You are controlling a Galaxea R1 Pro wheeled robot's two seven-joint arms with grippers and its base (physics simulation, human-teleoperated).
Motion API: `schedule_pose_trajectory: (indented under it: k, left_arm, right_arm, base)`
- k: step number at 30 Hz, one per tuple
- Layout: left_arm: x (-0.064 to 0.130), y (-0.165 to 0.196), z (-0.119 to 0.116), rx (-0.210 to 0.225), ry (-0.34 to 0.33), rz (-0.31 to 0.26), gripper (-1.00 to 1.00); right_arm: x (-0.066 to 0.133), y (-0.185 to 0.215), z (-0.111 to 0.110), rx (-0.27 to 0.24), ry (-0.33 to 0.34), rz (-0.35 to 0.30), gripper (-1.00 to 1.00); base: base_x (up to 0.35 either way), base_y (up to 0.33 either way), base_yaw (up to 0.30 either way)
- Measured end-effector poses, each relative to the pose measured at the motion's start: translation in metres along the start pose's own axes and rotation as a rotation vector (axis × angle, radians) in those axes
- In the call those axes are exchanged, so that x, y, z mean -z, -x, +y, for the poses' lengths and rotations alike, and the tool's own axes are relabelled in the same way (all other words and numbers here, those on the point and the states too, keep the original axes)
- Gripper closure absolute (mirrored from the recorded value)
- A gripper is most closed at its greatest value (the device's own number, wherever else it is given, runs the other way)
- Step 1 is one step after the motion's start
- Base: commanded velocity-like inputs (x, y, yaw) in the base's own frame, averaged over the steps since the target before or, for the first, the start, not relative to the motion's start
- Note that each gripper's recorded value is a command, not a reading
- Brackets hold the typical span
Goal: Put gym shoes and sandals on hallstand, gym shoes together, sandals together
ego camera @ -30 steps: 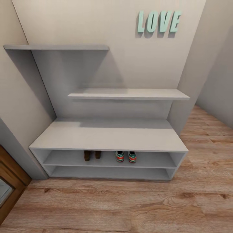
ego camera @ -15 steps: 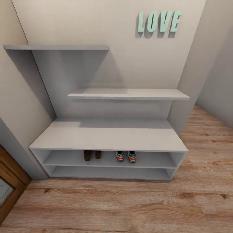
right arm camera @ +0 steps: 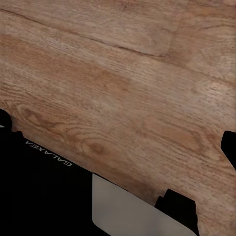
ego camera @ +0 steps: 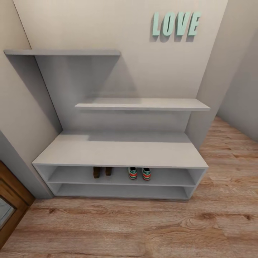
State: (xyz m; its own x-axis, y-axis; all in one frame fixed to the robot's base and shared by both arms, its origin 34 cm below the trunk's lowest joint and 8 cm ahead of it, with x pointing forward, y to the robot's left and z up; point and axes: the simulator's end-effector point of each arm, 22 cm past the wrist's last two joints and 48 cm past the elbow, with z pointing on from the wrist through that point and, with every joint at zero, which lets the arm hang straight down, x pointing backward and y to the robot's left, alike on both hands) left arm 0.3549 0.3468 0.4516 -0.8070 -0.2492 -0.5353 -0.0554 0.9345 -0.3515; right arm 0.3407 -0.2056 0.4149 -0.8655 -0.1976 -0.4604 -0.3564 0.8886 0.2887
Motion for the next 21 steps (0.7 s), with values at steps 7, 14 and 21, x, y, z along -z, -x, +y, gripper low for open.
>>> schedule_pose_trajectory:
  k: [7, 14, 21]
  left_arm:
    - [0.0004, -0.0011, 0.0002, 0.002, 0.001, 0.002, -1.0]
    - [0.0006, -0.0013, 0.0009, 0.004, 0.003, 0.002, -1.0]
    - [0.0013, -0.0035, 0.0013, 0.01, 0.005, 0.005, -1.0]
  right_arm:
    - [0.0, 0.0, 0.0, 0.0, 0.0, 0.0, -1.0]
    - [0.0, 0.0, 0.0, 0.0, 0.0, 0.0, -1.0]
    - [0.0, 0.0, 0.0, 0.0, 0.0, 0.0, -1.0]
  base:
    - [0.0, 0.0, 0.0]
    - [0.0, 0.0, 0.0]
    - [0.0, 0.0, 0.0]
